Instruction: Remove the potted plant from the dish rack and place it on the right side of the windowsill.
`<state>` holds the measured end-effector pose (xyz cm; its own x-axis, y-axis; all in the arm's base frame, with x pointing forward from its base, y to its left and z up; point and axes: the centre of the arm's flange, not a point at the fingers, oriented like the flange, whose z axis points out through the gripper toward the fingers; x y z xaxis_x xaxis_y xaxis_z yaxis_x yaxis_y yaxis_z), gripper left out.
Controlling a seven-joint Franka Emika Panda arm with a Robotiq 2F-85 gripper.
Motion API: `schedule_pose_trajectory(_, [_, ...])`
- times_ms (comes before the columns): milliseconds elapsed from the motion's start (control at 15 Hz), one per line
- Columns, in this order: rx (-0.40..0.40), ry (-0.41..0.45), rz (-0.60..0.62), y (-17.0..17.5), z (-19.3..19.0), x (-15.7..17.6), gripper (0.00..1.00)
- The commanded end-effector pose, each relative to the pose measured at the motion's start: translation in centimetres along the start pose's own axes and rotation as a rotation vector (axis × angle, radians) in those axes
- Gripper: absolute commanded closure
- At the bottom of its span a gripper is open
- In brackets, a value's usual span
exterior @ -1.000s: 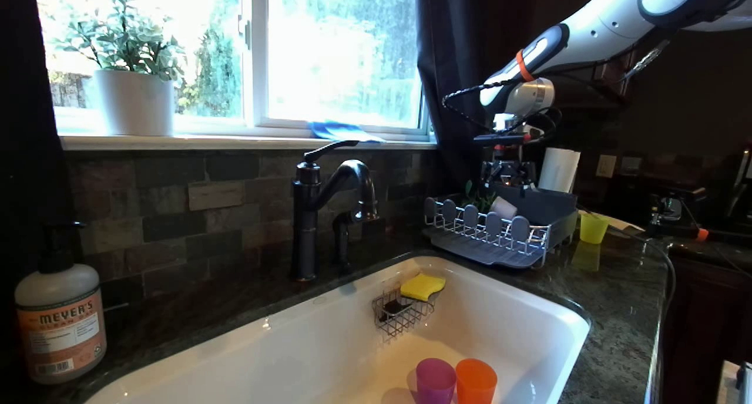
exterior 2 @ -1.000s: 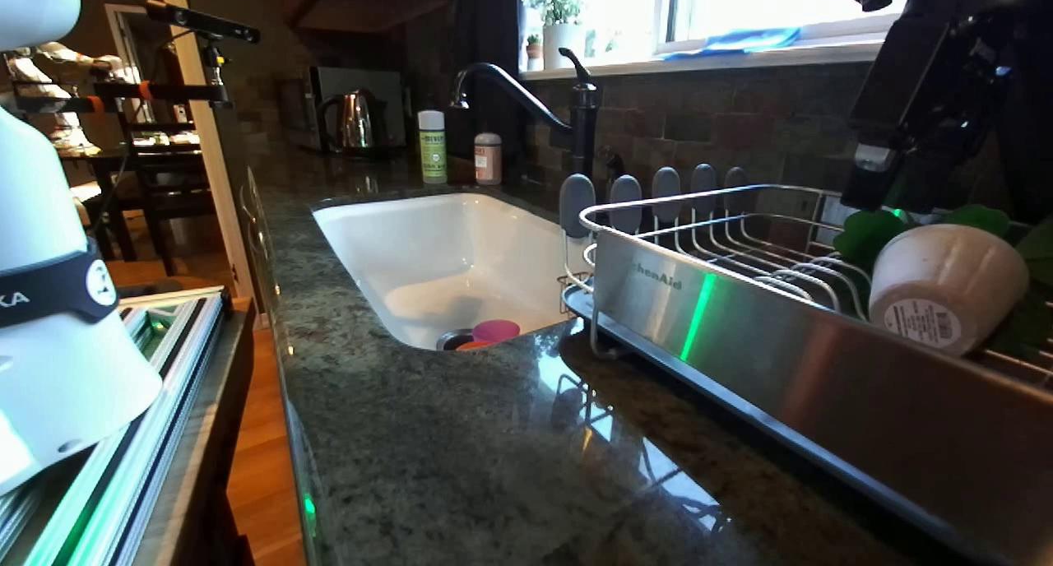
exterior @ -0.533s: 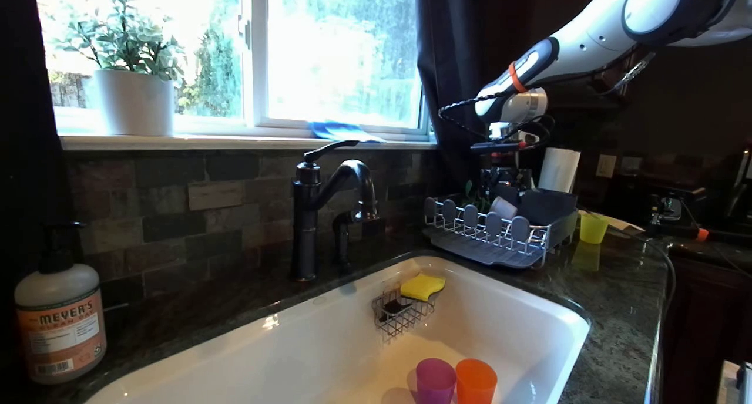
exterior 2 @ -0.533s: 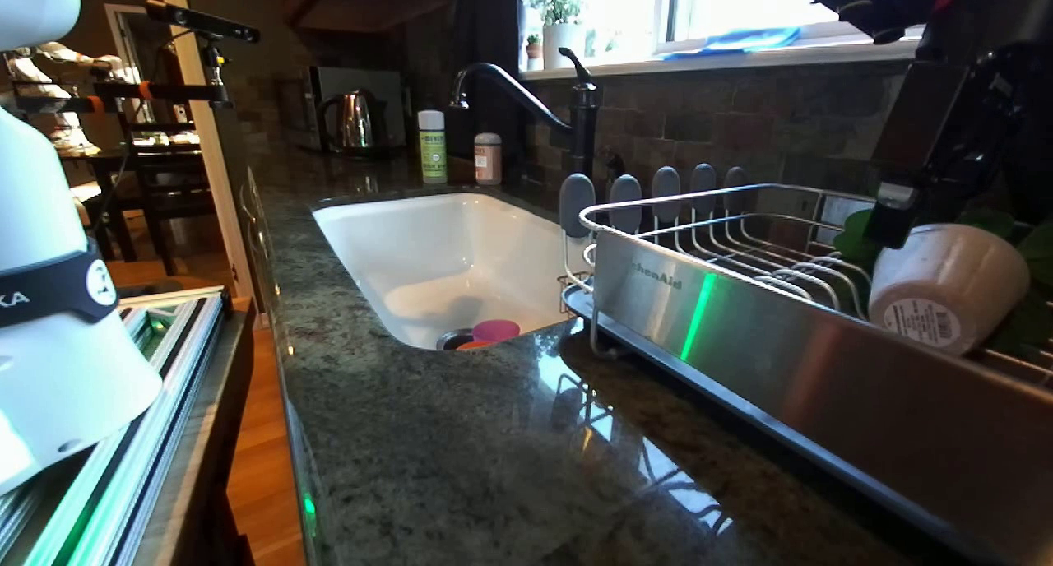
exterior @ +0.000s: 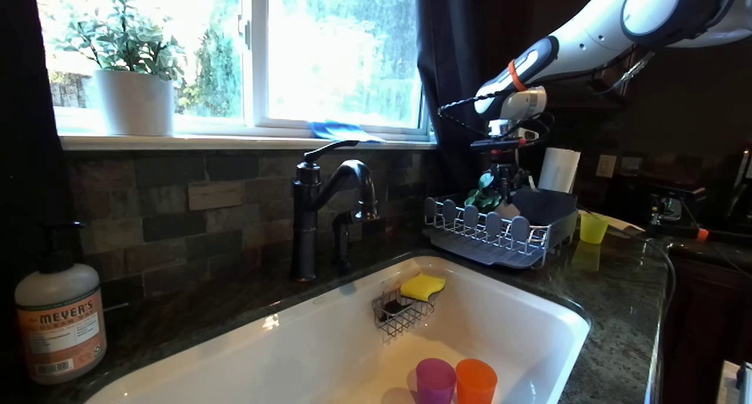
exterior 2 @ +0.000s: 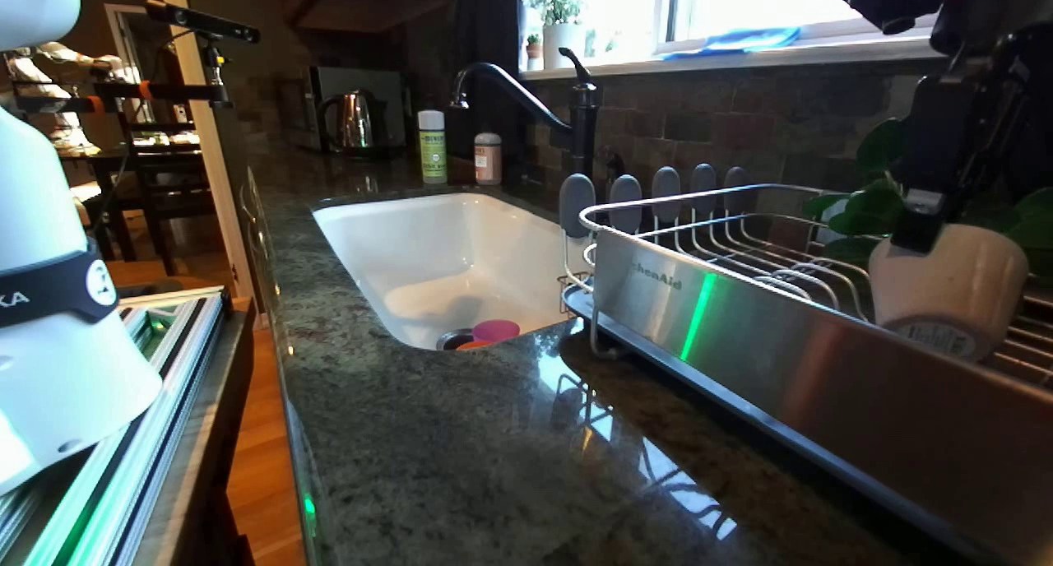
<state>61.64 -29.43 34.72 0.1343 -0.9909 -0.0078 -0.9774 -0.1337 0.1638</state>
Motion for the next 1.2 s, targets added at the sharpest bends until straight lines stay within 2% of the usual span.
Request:
schedule_pose_trajectory(0, [-0.025, 0.025, 0.012, 0.1, 0.2, -0.1, 0.95])
schedule_pose_trajectory(333, [-0.022, 0.046, -0.018, 0.9, -0.6, -0.4, 0.95])
schedule_pose_trajectory(733, [0.097, 0.066, -0.157, 4.9, -6.1, -2.1, 1.0])
schedule_pose_trajectory(933, [0.094, 0.07, -0.181, 5.5, -7.5, -2.2, 1.0])
schedule_pose_trajectory(1000, [0.085, 0.065, -0.179, 5.5, -7.5, -2.0, 0.74])
schedule_pose_trajectory(1067, [0.069, 0.061, -0.169, 5.1, -6.9, -1.5, 0.74])
schedule_pose_trajectory(1133, [0.063, 0.054, -0.162, 4.6, -6.3, -1.1, 0.67])
